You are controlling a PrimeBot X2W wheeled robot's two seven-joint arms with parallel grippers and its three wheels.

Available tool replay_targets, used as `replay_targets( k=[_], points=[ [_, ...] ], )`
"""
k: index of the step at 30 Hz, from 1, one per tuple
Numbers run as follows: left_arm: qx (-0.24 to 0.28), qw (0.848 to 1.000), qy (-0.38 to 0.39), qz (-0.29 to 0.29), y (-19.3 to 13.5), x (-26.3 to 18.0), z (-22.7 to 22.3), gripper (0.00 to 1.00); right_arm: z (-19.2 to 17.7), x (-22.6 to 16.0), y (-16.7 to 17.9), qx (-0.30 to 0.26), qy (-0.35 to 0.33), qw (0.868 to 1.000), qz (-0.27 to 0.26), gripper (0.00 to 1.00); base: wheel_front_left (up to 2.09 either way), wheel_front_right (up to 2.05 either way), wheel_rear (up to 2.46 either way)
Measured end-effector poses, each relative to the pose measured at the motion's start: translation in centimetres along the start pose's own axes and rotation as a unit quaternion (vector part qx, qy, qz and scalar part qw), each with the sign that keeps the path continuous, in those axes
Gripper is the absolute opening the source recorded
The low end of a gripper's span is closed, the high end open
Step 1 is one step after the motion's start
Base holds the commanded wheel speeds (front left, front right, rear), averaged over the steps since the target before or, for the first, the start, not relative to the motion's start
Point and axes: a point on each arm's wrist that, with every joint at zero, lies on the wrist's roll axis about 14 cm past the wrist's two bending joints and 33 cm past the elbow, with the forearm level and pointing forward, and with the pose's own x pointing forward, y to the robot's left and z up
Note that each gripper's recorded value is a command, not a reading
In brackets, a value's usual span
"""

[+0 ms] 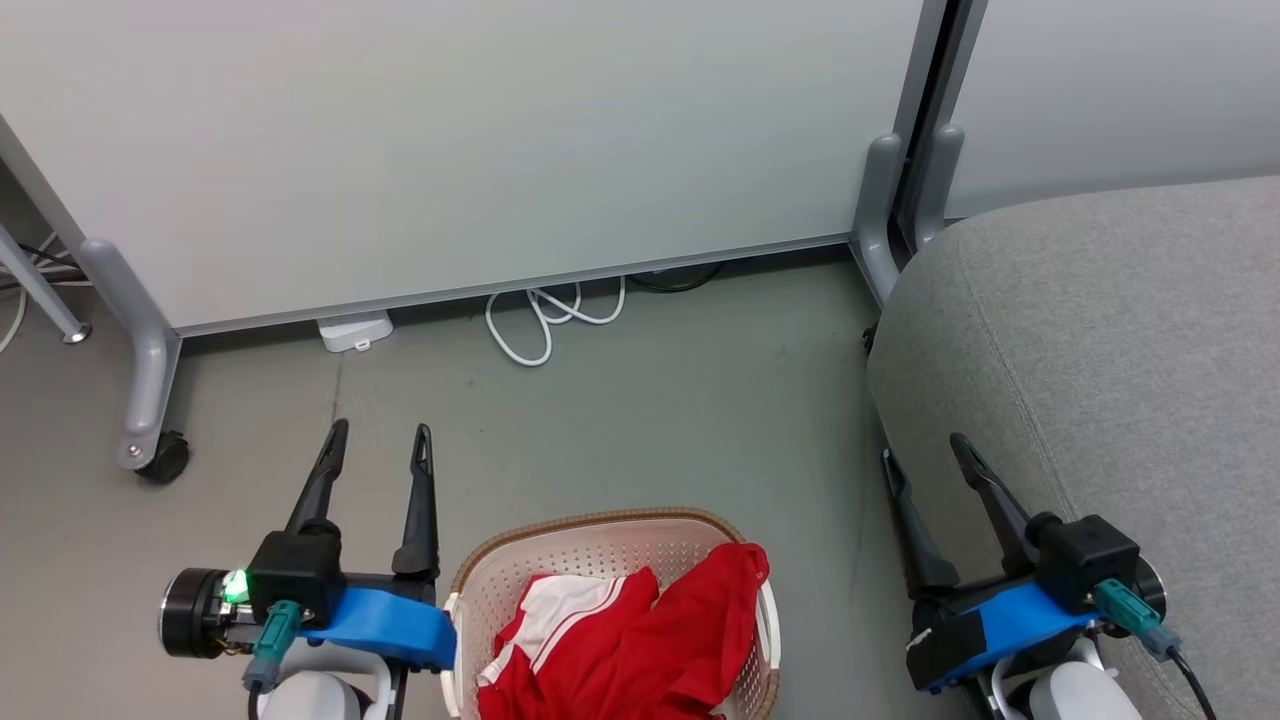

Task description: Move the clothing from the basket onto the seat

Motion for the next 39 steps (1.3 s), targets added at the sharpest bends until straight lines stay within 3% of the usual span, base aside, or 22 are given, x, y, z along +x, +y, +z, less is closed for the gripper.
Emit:
replay_targets(
  k=[11,19,27,34,39],
  points=[
    [0.020,0.996,0.022,-0.081,-3.5,4.7,-1.8,1.00,0.2,1.7,-2.3,-0.008,-0.006,1.000,-0.024,1.00,0.00,0.00,0.00],
    [0.042,0.980,0.096,-0.171,-7.4,8.9,-8.1,1.00,-0.9,4.1,-4.7,-0.014,-0.001,0.999,-0.044,1.00,0.00,0.00,0.00],
    [0.062,0.941,0.207,-0.262,-10.7,9.4,-17.3,1.00,-3.2,6.3,-6.7,-0.016,0.014,0.998,-0.056,1.00,0.00,0.00,0.00],
    [0.084,0.892,0.301,-0.326,-12.5,7.8,-25.1,1.00,-5.5,7.7,-8.3,-0.021,0.030,0.997,-0.065,1.00,0.00,0.00,0.00],
    [0.112,0.850,0.358,-0.370,-13.2,5.8,-29.9,1.00,-7.3,8.7,-9.2,-0.024,0.041,0.997,-0.067,1.00,0.00,0.00,0.00]
  ],
)
